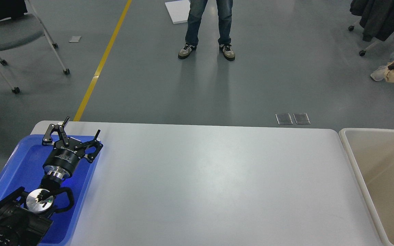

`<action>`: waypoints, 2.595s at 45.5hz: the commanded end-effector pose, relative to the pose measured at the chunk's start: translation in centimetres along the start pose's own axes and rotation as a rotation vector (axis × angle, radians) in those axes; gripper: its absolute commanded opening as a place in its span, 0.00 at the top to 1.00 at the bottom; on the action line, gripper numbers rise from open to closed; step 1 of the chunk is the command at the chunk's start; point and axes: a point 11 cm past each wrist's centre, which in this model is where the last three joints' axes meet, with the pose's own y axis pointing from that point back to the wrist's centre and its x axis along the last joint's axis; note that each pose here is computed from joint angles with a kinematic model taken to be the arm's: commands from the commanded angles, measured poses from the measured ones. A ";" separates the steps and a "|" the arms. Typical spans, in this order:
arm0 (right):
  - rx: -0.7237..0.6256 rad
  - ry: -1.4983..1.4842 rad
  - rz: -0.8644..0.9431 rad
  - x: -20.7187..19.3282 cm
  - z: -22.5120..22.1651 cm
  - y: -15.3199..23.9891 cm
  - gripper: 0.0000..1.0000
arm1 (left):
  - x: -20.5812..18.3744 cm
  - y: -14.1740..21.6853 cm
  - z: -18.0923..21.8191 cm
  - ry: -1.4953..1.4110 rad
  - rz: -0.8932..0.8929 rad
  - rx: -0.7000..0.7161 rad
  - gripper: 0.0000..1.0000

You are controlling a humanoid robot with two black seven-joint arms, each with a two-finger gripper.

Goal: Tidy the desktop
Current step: 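Open the right gripper inside the bin to drop the paper ball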

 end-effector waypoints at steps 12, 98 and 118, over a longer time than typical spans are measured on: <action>0.003 -0.115 0.104 3.8 3.3 2.5 1.00 | 0.0 0.0 0.0 0.001 0.001 -0.003 0.00; -0.048 -0.770 0.554 -0.9 30.2 -5.1 1.00 | 0.0 0.0 0.0 0.001 0.001 -0.005 0.00; -0.171 -0.767 0.559 -5.8 33.3 -6.5 1.00 | 0.0 0.0 0.1 0.001 0.001 -0.006 0.00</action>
